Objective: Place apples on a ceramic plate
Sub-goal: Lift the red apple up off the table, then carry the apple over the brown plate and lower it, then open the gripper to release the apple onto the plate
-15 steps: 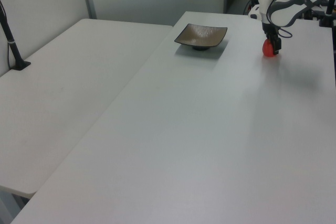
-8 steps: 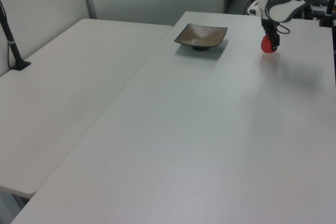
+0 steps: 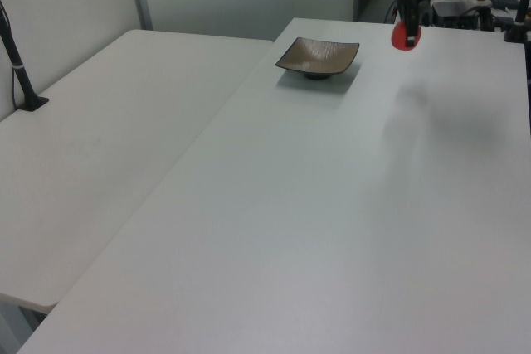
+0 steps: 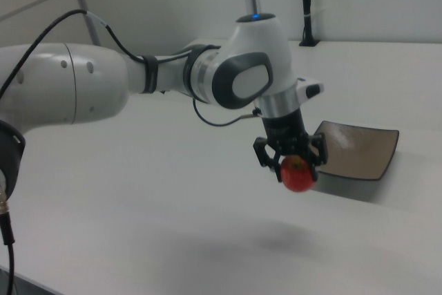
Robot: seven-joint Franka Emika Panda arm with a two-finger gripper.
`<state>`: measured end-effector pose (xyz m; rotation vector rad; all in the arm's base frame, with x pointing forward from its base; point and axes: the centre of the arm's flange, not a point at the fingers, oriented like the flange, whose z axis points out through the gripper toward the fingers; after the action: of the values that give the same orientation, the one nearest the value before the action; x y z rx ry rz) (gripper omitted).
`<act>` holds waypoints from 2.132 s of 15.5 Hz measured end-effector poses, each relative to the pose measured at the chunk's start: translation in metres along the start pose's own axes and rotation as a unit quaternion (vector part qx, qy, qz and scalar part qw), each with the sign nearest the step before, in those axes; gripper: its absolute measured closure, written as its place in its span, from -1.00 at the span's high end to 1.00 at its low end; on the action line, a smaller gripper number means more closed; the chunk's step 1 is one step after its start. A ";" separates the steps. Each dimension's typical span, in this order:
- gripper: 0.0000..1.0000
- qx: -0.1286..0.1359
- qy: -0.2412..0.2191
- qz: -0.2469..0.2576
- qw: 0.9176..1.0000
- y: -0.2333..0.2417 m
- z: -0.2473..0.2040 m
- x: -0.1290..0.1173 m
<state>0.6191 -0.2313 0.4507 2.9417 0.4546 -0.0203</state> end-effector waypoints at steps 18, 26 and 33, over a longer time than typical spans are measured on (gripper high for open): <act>0.50 -0.034 0.174 0.301 0.937 0.019 0.093 0.159; 0.50 -0.037 0.209 0.310 0.927 0.014 0.108 0.175; 1.00 -0.036 0.206 0.311 0.927 0.014 0.113 0.175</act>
<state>0.7909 -0.2104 0.3350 2.8638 -0.4414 0.6802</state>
